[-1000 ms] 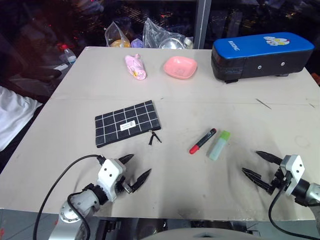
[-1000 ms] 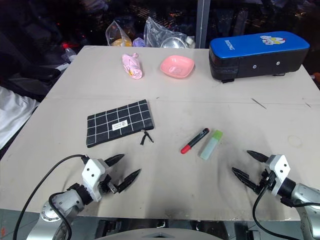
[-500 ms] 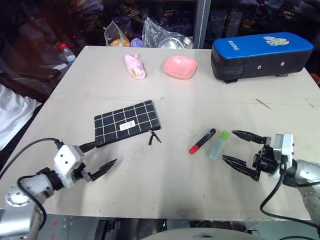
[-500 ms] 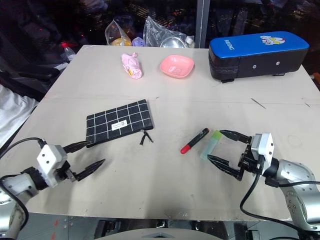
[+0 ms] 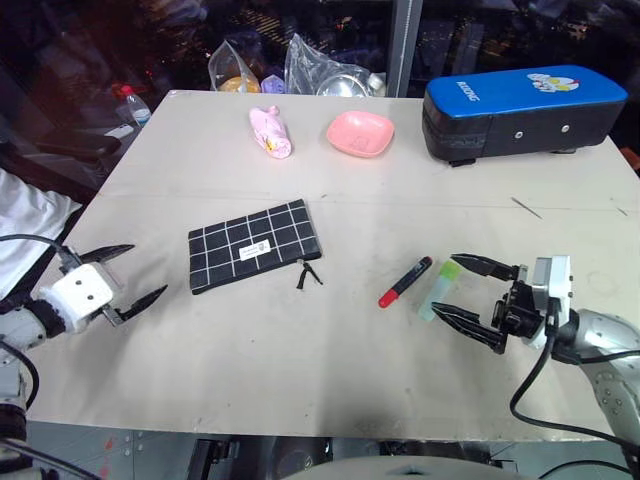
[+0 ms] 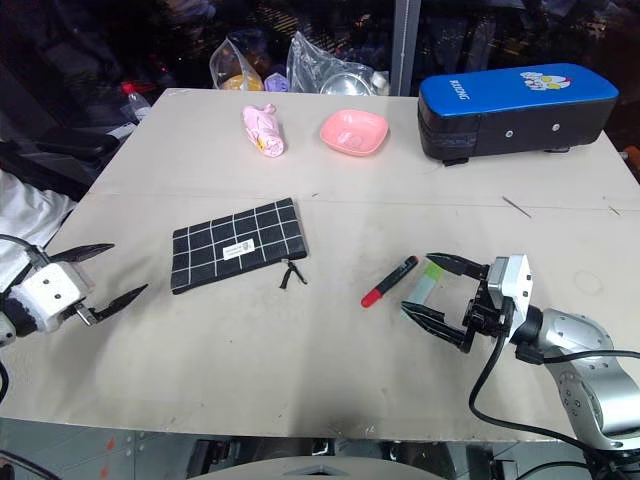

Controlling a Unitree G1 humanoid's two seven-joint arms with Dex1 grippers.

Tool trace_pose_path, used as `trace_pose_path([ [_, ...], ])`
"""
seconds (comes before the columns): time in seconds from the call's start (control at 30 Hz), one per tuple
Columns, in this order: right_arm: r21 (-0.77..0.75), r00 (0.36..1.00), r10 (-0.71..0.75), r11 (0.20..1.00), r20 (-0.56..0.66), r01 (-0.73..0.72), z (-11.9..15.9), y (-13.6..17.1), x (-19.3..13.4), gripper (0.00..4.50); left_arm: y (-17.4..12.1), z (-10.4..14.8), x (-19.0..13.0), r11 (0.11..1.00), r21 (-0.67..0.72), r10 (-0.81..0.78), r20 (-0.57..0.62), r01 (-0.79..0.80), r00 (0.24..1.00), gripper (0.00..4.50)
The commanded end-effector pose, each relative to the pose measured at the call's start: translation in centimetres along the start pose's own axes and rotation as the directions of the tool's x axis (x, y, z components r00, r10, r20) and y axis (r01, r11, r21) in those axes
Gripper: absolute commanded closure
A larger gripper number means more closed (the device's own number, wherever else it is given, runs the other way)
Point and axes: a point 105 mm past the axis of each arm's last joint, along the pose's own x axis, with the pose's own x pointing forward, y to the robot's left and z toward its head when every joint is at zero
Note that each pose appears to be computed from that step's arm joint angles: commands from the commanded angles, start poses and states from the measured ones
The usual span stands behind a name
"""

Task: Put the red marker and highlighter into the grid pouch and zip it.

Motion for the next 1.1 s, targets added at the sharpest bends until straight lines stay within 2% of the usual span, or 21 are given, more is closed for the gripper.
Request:
trace_pose_path([
  [0.03, -0.029, 1.000, 0.000, 1.000, 0.005, 0.000, 0.7, 0.1, 0.0, 0.01, 0.3, 0.5, 0.7, 0.993, 0.111, -0.026, 0.002, 0.025, 1.000, 0.01],
  [0.17, -0.031, 1.000, -0.011, 0.999, -0.010, 0.011, 0.6, -0.1, -0.4, 0.01, 0.0, 1.0, 2.1, 0.974, 0.213, -0.077, 0.005, 0.074, 0.997, 0.01],
  [0.27, -0.030, 0.999, -0.024, 0.999, -0.021, 0.023, 0.6, -0.3, -0.6, 0.01, -1.0, 2.4, 3.6, 0.915, 0.378, -0.169, 0.037, 0.143, 0.985, 0.01],
  [0.5, -0.037, 0.999, -0.042, 0.998, -0.029, 0.041, 0.6, -0.4, -0.8, 0.01, -1.5, 4.3, 5.5, 0.883, 0.460, -0.173, 0.128, 0.096, 0.977, 0.01],
  [0.6, -0.039, 0.998, -0.048, 0.998, -0.028, 0.047, 0.6, -0.4, -0.9, 0.01, -1.5, 5.4, 6.4, 0.877, 0.479, -0.159, 0.185, 0.052, 0.970, 0.01],
  [0.73, -0.046, 0.998, -0.062, 0.997, -0.030, 0.060, 0.6, -0.3, -1.0, 0.01, -1.3, 8.3, 7.9, 0.889, 0.453, -0.099, 0.337, -0.069, 0.936, 0.01],
  [0.9, -0.050, 0.997, -0.075, 0.996, -0.033, 0.073, 0.6, -0.4, -1.2, 0.01, -2.0, 10.3, 8.4, 0.891, 0.432, -0.080, 0.451, -0.140, 0.889, 0.01],
  [1.1, -0.053, 0.996, -0.082, 0.995, -0.042, 0.080, 0.5, -0.5, -1.2, 0.01, -3.5, 11.6, 8.7, 0.899, 0.405, -0.077, 0.519, -0.166, 0.851, 0.01],
])
